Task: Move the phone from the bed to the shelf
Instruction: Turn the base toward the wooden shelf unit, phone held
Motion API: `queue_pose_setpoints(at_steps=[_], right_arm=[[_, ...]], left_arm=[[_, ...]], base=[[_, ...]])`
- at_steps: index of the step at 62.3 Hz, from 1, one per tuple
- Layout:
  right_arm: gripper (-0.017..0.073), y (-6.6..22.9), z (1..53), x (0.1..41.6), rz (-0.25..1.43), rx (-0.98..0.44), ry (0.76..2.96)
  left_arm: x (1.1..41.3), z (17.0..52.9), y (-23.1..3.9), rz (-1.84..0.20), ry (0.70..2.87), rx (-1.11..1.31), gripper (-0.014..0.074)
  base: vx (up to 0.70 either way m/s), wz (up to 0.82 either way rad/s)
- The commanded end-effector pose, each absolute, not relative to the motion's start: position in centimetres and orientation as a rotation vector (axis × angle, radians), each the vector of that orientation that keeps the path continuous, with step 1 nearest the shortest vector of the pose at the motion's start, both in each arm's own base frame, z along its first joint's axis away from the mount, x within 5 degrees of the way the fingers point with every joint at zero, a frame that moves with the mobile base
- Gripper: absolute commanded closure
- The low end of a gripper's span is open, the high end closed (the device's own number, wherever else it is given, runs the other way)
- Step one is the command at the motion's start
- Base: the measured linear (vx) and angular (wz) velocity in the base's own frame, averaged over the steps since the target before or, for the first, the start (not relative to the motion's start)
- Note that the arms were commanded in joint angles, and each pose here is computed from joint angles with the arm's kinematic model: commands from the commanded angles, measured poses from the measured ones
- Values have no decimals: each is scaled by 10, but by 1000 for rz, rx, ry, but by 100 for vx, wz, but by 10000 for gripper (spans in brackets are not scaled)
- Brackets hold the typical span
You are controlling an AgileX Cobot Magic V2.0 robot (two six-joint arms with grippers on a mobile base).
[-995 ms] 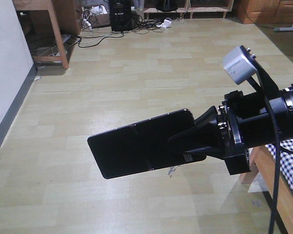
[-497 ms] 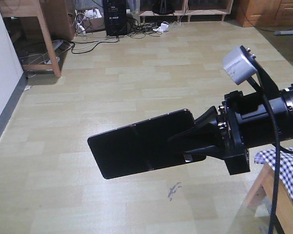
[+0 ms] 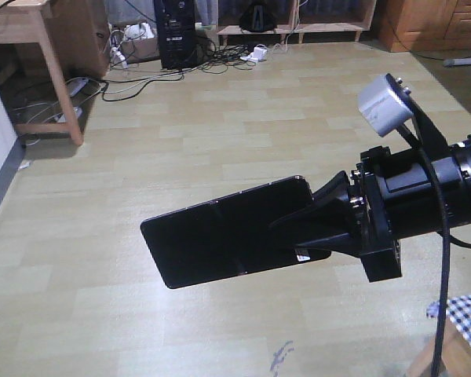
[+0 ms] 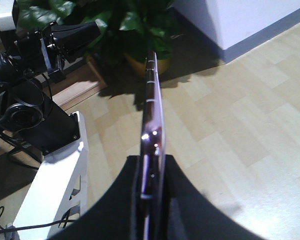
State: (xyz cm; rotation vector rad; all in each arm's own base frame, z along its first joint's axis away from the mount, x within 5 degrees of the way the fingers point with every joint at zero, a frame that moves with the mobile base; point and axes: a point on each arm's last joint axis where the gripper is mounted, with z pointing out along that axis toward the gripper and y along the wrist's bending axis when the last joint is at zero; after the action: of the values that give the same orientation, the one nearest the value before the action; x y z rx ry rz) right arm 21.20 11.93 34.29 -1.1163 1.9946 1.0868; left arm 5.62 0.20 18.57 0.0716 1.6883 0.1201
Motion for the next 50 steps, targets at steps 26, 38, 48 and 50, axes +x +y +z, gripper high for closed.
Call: queue_pose_setpoints(at_steps=[26, 38, 48, 50], right_arm=[[562, 122, 364, 201, 1191, -1125, 1896], [562, 122, 364, 201, 1191, -1125, 1896], [562, 122, 364, 201, 1191, -1125, 1896], [562, 122, 364, 201, 1191, -1125, 1896]], left_arm=[[55, 200, 2, 112, 1581, 58, 592], [55, 200, 2, 112, 1581, 58, 592], [55, 200, 2, 112, 1581, 58, 592], [55, 200, 2, 112, 1581, 58, 592]], base=[[40, -18], [40, -24], [40, -23], [41, -23]])
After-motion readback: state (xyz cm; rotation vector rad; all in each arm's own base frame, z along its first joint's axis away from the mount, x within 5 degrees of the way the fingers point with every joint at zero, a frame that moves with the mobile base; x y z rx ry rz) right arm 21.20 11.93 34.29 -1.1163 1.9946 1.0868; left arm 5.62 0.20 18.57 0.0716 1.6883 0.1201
